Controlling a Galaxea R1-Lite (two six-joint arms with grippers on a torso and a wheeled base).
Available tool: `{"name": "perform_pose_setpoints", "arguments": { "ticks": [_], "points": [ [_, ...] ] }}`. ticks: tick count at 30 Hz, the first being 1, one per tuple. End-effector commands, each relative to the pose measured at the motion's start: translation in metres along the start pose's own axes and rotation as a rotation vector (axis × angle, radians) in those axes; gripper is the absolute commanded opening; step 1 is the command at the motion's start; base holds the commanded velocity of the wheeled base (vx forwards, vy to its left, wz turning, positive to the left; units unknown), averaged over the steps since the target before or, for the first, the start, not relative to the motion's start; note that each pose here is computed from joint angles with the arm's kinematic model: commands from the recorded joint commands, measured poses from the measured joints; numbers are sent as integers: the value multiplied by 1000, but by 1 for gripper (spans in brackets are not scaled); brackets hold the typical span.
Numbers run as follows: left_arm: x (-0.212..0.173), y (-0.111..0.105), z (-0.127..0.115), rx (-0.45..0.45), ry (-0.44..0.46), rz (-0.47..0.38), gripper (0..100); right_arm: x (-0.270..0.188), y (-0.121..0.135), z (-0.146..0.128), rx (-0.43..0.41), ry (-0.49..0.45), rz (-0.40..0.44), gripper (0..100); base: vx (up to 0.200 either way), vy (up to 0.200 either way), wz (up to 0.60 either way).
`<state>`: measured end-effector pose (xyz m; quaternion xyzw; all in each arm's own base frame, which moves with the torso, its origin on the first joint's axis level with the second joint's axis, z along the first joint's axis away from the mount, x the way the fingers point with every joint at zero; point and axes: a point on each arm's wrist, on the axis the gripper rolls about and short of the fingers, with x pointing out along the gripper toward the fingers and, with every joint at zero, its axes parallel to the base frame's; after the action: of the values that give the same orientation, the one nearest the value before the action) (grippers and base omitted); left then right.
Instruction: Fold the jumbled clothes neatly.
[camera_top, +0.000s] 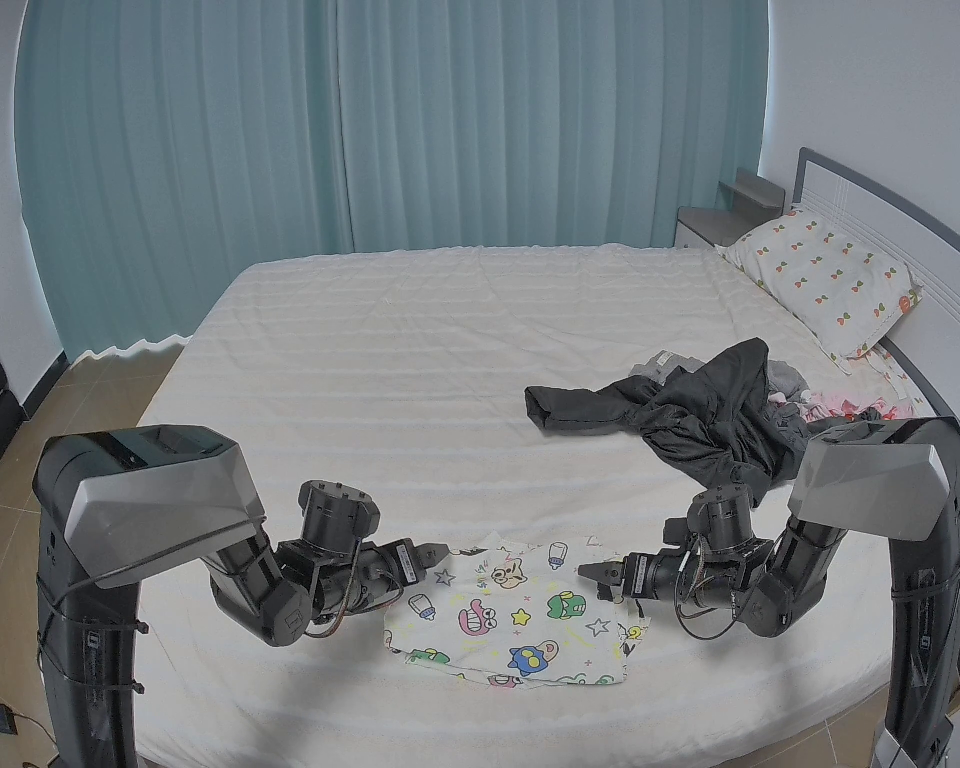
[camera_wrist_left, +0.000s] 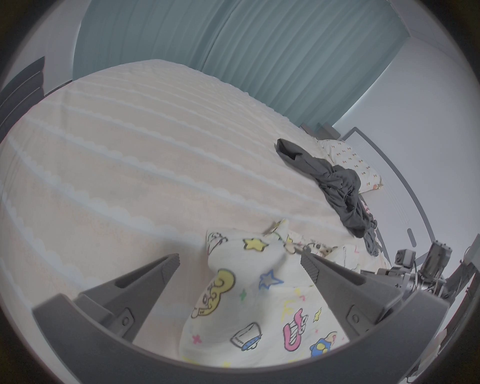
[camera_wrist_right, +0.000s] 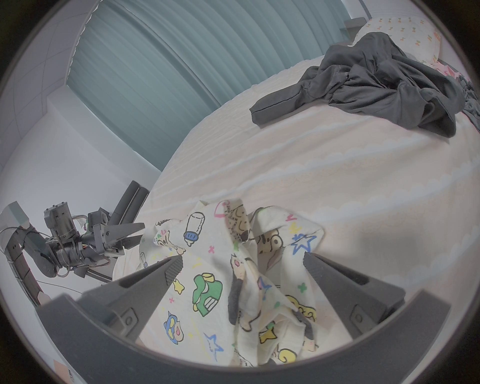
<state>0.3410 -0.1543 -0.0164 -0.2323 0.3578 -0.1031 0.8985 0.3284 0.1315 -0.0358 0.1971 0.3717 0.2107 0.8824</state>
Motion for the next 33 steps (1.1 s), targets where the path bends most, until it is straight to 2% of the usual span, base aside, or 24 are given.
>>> {"name": "perform_pose_setpoints", "arguments": {
  "ticks": [1, 4, 7, 9, 10, 11, 14, 17, 18, 19, 21, 23, 26, 28, 32, 33],
  "points": [
    [7, 4, 2, -6, -17, 24, 100, 7, -5, -2, 5, -4, -14, 100, 0, 0, 0],
    [6, 10, 1, -18, -16, 47, 100, 2, -9, 3, 20, -38, -52, 100, 0, 0, 0],
    [-18, 14, 21, -46, -67, 41, 100, -26, -4, 18, 20, -125, -65, 100, 0, 0, 0],
    [-22, 13, 23, -47, -74, 37, 100, -30, -3, 19, 19, -135, -65, 100, 0, 0, 0],
    [-57, 5, 39, -53, -135, 5, 100, -69, 13, 31, 1, -235, -62, 100, 0, 0, 0],
    [-64, 3, 42, -52, -146, -3, 100, -76, 15, 32, -2, -255, -67, 100, 0, 0, 0],
    [-131, -13, 55, -48, -266, -67, 100, -136, 39, 34, -22, -413, -137, 100, 0, 0, 0],
    [-196, -21, 53, -40, -374, -126, 100, -192, 59, 29, -62, -556, -158, 100, 0, 0, 0],
    [-196, -21, 53, -40, -374, -126, 100, -192, 59, 29, -62, -556, -158, 100, 0, 0, 0],
    [-225, -22, 51, -39, -451, -124, 100, -219, 64, 22, -98, -614, -163, 100, 0, 0, 0],
    [-265, -27, 41, -37, -557, -69, 100, -258, 65, 5, -180, -669, -212, 100, 0, 0, 0],
    [-291, -26, 31, -27, -602, 7, 100, -283, 62, -11, -213, -708, -262, 100, 0, 0, 0],
    [-324, -23, 17, -8, -632, 66, 100, -312, 61, -29, -220, -754, -309, 100, 0, 0, 0],
    [-355, -12, 4, -14, -668, 100, 100, -335, 57, -47, -208, -774, -382, 100, 0, 0, 0],
    [-374, 0, -5, -13, -693, 157, 100, -352, 53, -64, -214, -770, -430, 100, 0, 0, 0],
    [-387, 12, -15, -23, -721, 244, 100, -367, 48, -85, -227, -767, -501, 100, 0, 0, 0]
  ]
}}
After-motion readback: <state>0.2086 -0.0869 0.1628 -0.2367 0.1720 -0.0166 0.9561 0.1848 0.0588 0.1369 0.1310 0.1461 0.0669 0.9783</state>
